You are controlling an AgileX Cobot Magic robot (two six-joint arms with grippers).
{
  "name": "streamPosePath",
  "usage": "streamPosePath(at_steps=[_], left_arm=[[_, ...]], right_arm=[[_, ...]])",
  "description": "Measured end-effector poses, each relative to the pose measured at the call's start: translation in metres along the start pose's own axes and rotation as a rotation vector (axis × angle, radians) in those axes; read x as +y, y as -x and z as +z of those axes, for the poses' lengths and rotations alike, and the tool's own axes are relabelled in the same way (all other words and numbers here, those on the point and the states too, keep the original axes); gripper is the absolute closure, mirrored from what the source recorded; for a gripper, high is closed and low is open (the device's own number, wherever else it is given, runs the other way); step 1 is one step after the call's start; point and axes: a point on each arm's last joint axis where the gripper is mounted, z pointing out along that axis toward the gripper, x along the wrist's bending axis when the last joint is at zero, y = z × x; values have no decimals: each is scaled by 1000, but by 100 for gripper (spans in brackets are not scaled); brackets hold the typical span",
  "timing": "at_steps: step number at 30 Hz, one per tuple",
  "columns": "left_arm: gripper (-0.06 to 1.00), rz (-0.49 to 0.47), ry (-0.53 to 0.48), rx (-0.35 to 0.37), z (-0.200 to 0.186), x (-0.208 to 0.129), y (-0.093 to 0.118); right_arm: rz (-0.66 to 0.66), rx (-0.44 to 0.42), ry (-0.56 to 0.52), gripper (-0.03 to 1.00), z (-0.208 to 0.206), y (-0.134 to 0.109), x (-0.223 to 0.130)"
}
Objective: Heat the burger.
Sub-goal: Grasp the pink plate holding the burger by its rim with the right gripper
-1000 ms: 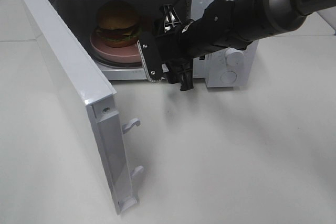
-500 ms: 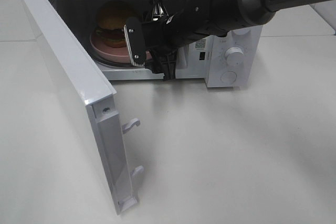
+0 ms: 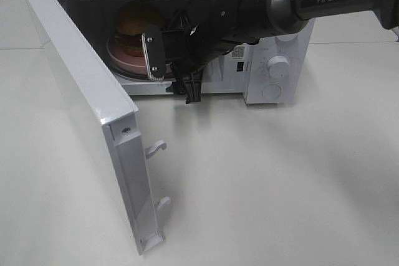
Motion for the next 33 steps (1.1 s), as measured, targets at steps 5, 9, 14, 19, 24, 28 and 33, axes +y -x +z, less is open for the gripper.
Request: streamPosePath(at_steps=[5,9,14,19,24,28,33], left_arm=[[-5,0,0,0,0,0,0],[-5,0,0,0,0,0,0],[-5,0,0,0,0,0,0],[-5,0,0,0,0,0,0],[-5,0,0,0,0,0,0],[-5,0,0,0,0,0,0],[-5,0,0,0,0,0,0]], right_arm=[[9,10,1,20,1,-1,0],[39,56,-1,20,12,-11,-3],[51,79,-1,21,17,-16,-4],[58,78,-1,21,17,-16,-4],[92,72,-1,21,17,-16,-4],[118,69,1,21,13,-13,-3],[137,79,4,21,10,-12,-2]])
